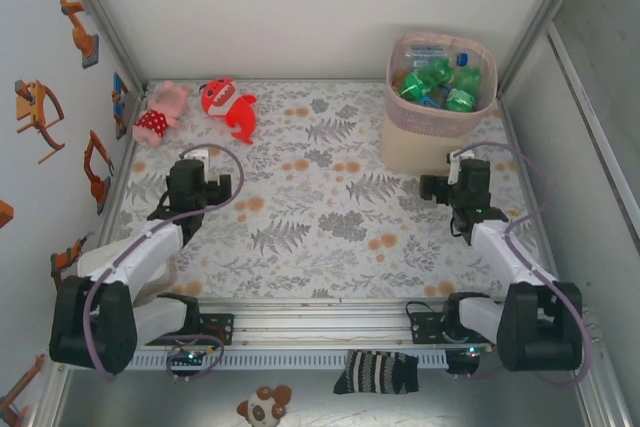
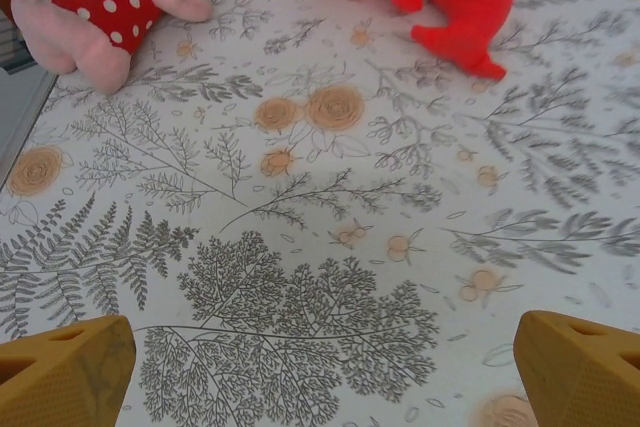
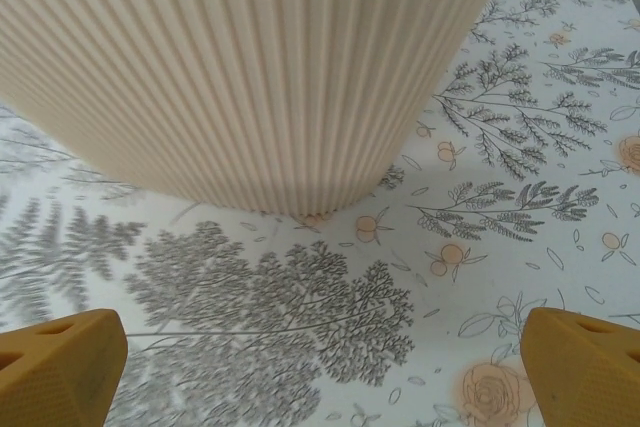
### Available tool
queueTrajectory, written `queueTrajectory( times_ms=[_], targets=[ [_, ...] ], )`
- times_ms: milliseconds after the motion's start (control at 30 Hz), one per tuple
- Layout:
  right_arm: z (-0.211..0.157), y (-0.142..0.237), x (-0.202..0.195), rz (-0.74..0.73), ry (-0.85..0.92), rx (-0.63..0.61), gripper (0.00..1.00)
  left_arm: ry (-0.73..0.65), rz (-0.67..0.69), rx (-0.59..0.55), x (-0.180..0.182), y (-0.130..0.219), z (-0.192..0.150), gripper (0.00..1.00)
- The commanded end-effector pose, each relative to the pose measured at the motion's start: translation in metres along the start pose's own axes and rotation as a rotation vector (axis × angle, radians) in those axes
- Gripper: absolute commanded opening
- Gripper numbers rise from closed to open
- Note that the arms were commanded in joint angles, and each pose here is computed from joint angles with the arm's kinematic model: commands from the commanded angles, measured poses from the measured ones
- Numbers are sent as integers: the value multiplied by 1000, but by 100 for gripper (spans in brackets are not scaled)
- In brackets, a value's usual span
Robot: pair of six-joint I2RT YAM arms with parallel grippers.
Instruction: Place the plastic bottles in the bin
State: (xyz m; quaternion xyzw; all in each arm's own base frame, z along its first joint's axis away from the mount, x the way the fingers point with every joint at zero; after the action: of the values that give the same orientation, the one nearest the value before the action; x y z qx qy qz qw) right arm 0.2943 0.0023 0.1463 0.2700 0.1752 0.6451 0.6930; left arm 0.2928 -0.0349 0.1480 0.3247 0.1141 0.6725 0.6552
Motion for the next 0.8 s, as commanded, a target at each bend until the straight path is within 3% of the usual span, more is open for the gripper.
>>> queueTrajectory(
  times_ms=[0,267,367,567,767],
  targets=[
    [25,-8,-3,-47,17,-226,100,2,40,-151,7,-10,12,97],
    [14,-29,-19,-145,-43,-306,100,48,-31,-270,12,-39,5,97],
    [13,-32,-17,-117,-62,-326,100,88,-66,-254,17,-49,2,97],
    [-4,-50,-14,-72,-43,-338,100,92,-156,-326,10,-57,-12,97],
    [-2,-54,-15,-61,-50,-315,99,110,-162,-260,14,-63,-11,97]
  ],
)
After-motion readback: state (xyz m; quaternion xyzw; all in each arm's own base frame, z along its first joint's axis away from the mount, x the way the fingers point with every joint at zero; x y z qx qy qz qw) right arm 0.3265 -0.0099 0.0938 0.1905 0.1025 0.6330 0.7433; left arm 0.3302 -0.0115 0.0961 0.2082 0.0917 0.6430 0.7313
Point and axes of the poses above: each hand's point on the last joint's axis, 136 mm out from that joint toward the fingers, its own y axis back along the fingers, its own x axis along the line the jaws close on, z = x × y, the point moved 6 cm from there along y, back along the fingers, and after that the axes turned 10 degrees about -y, right-handed, at the moved point
